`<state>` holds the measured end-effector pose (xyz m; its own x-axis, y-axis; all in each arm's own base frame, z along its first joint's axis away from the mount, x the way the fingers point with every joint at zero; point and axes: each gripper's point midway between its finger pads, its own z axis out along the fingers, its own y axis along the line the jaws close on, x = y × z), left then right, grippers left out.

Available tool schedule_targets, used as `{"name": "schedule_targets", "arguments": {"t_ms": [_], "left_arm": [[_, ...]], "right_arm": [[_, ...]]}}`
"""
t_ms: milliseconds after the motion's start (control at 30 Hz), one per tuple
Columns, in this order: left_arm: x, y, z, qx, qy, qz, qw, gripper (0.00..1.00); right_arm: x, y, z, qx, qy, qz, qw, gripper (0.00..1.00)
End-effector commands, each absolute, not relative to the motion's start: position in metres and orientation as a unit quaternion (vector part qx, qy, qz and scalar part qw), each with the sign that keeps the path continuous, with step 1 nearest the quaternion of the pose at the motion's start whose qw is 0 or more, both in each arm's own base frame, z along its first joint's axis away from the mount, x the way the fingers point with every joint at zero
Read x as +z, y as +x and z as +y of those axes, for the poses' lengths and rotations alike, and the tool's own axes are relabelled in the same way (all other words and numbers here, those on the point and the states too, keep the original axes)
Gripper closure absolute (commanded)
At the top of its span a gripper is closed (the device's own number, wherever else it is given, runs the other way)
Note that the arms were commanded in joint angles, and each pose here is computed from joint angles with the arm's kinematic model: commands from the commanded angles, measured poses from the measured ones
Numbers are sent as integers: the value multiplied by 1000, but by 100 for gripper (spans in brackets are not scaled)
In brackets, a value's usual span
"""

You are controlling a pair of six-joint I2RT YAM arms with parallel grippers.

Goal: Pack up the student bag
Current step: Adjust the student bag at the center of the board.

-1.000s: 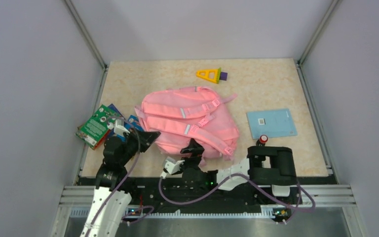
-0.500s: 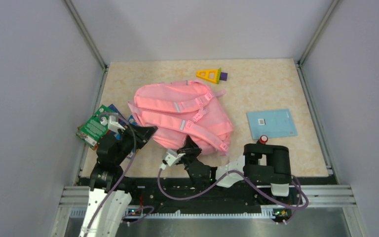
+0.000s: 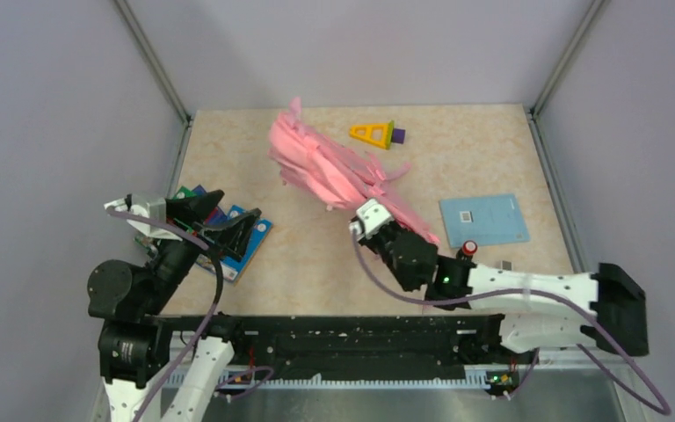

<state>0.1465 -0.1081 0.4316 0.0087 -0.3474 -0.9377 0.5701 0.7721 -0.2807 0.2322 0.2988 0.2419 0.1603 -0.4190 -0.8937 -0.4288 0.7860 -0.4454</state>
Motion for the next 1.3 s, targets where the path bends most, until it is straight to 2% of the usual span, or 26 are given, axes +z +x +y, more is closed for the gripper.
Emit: {"name": "schedule_targets", "arguments": {"t_ms": [0, 233, 400, 600, 767, 1100, 1200, 1267], "left_arm": [[407, 187, -87, -230, 80, 670, 701, 2], [374, 212, -101, -271, 66, 688, 670, 2], [345, 224, -81, -229, 9, 726, 649, 2], [352, 207, -91, -246, 58, 693, 676, 2], [348, 203, -102, -268, 85, 691, 666, 2], [296, 214, -104, -288, 31, 740, 607, 2], [291, 213, -109, -303, 35, 734, 606, 7], [289, 214, -112, -311, 41, 732, 605, 18]], "right_arm": [[336, 215, 298, 249, -222, 646, 686, 100], [358, 201, 287, 385, -207, 651, 621, 100], [379, 187, 282, 489, -207, 629, 568, 100], [405, 158, 279, 572, -226, 591, 521, 100], [397, 148, 281, 580, -249, 592, 501, 100], [337, 151, 287, 561, -260, 634, 463, 100], [328, 150, 288, 554, -272, 639, 458, 100], [324, 149, 288, 551, -278, 644, 452, 100]]}}
